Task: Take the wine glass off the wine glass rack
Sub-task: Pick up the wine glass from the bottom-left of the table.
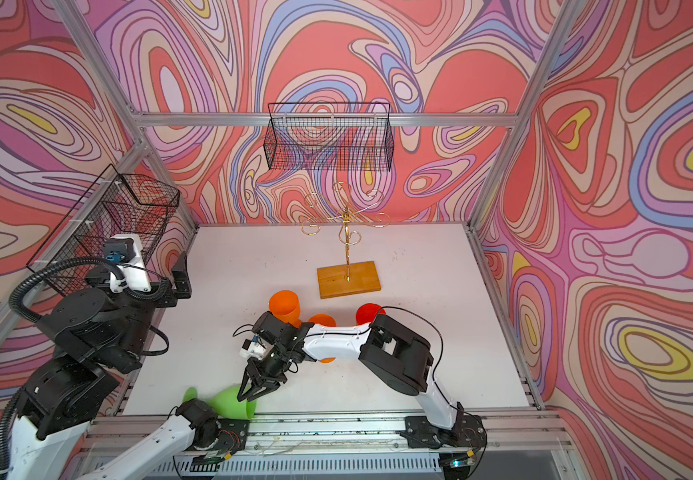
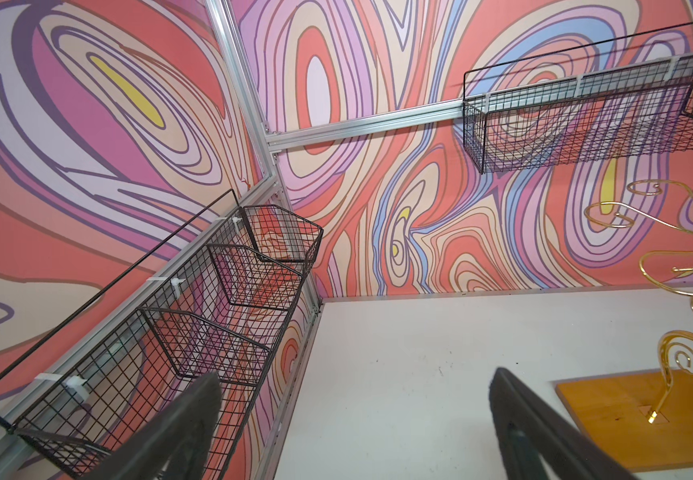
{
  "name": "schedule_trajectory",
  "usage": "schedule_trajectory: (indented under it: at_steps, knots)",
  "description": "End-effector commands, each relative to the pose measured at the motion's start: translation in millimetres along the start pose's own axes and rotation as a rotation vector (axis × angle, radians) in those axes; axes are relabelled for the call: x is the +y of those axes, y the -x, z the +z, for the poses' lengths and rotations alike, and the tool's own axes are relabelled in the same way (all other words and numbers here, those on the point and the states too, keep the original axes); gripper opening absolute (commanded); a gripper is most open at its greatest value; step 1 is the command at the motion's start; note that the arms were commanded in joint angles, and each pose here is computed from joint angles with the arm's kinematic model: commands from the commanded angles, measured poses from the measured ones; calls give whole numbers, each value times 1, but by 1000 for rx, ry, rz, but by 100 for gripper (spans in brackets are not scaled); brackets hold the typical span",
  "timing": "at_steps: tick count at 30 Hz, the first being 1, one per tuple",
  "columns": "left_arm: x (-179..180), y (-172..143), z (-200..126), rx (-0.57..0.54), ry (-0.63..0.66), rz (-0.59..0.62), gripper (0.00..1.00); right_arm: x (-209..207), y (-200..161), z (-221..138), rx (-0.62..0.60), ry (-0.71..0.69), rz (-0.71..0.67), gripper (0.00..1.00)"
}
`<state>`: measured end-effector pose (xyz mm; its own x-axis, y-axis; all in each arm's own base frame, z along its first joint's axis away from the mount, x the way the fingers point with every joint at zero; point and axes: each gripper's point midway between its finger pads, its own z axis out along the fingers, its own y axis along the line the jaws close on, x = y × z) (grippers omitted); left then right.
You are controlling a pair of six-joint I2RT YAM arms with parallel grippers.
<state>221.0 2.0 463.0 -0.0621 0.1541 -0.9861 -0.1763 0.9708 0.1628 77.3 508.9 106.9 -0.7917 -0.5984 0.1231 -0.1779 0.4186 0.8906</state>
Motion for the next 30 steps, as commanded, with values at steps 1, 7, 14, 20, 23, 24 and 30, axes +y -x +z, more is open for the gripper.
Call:
schedule_trajectory:
  at_steps: [1,7,14,20,23,24,30]
  knots:
    - [11,6,-5,-15,30,6,100,-9,3,3,17,-14,17,32]
    - [12,7,-6,-17,34,9,100,-12,4,5,28,-26,33,32]
    - [16,6,-8,-18,45,12,100,-9,13,8,19,-22,16,31]
    - [16,7,-9,-21,48,15,100,-10,19,11,13,-24,19,23]
    - [16,7,-9,-20,49,15,100,-10,21,12,8,-30,25,20]
    - [16,7,-9,-21,48,14,100,-11,22,12,6,-31,27,20]
    - [18,6,-10,-22,55,16,100,-10,26,15,2,-17,25,8]
